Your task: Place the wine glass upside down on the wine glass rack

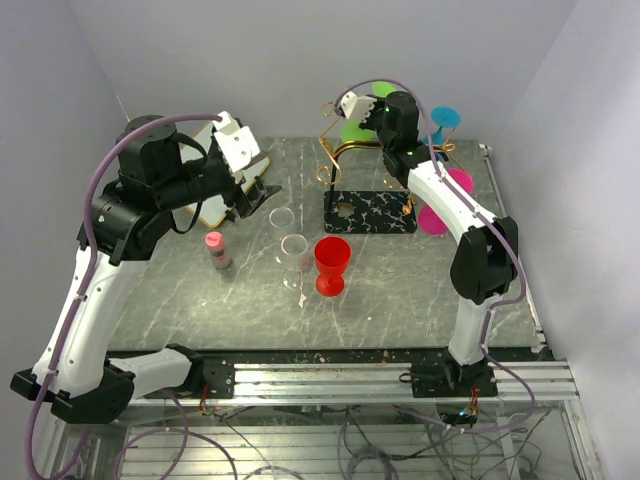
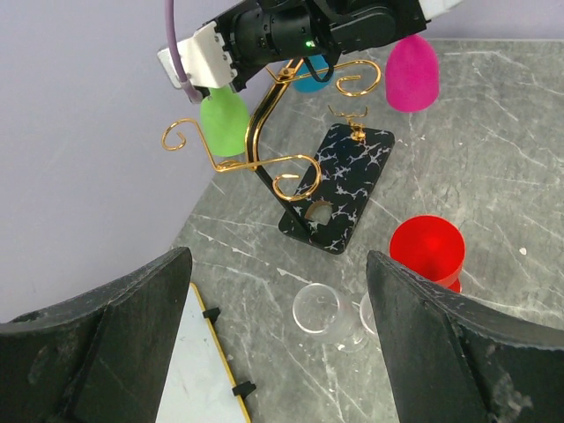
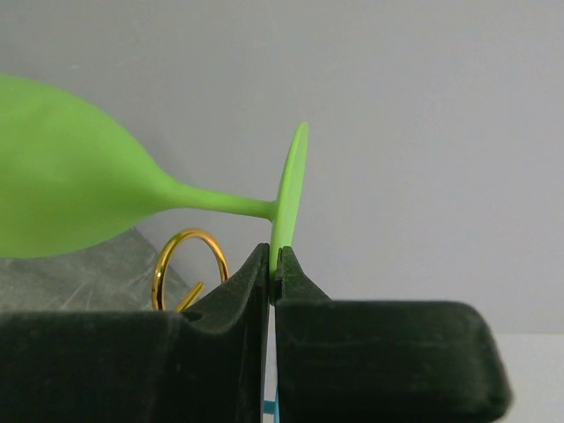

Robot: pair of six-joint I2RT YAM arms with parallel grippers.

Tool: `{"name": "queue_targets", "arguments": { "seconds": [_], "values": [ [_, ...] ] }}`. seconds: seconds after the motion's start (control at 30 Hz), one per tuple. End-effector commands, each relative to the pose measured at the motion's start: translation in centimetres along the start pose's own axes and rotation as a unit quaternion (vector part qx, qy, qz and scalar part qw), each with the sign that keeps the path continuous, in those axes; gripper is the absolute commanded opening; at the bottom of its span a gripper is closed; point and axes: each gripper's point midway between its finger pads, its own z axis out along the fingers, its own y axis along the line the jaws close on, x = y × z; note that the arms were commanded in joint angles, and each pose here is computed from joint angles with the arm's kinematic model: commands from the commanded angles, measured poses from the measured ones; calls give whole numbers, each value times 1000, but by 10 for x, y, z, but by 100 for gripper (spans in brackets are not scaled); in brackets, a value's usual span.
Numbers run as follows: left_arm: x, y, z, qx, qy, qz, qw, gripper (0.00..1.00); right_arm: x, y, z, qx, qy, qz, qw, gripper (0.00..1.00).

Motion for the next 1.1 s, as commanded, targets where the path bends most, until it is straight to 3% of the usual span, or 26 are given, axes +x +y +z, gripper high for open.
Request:
{"name": "queue_targets", "arguments": {
  "seconds": [0.0,1.07],
  "values": [
    [-4,-4,-6,7,-10,11,1000,91,-24,-39,-22,43,-39,-15,998,0],
    [-2,-11,-13,13,-11,21,1000,92,-21,-16,-60,-10,-34,-46,998,0]
  ]
}}
